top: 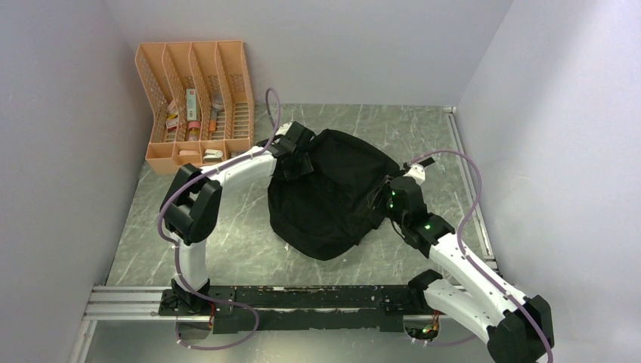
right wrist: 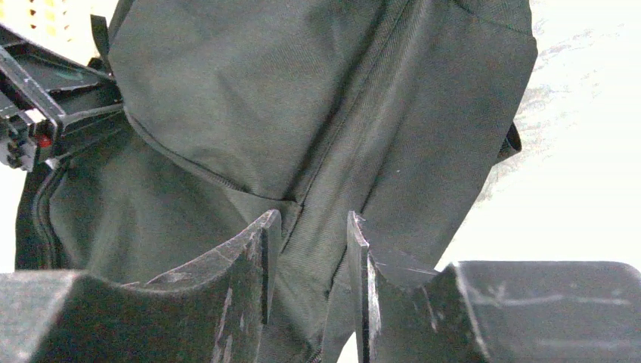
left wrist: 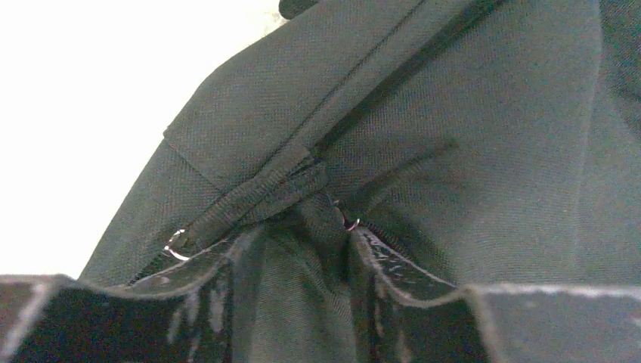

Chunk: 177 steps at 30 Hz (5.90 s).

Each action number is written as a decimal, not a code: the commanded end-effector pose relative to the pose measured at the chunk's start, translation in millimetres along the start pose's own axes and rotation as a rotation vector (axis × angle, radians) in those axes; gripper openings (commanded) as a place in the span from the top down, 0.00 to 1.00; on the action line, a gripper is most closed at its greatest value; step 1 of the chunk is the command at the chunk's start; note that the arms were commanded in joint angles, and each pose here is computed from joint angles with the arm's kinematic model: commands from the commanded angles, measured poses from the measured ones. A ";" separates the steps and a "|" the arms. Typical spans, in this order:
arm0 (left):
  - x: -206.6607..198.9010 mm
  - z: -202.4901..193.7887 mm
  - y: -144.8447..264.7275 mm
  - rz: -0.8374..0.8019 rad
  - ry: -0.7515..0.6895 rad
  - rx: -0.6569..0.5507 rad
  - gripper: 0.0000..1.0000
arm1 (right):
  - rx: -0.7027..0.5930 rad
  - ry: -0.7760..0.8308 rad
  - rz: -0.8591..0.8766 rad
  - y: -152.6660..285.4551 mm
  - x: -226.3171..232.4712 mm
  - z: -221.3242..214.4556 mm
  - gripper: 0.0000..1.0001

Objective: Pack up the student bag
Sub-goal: Adjust the student bag at the center of the board, then zip the student bag at the center of the board.

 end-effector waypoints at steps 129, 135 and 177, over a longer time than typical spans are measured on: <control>85.6 28.9 92.8 -0.539 -0.157 0.109 0.55 | 0.042 -0.486 0.174 -139.2 151.4 34.7 0.58; 85.7 28.4 91.5 -0.537 -0.156 0.116 0.55 | 0.054 -0.471 0.155 -147.5 150.8 29.5 0.63; 48.0 49.0 96.0 -0.547 0.115 0.141 0.52 | -0.153 -0.270 0.368 -111.8 136.3 41.4 0.99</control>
Point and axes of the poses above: each gripper's point midway between its finger pads, its own y axis back along the fingers, its own x axis along the line the jaws close on, z = x × y, the point moved 10 cm from there along y, back along the fingers, and after that the axes turned 15 degrees about y, right-handed, at the moved point
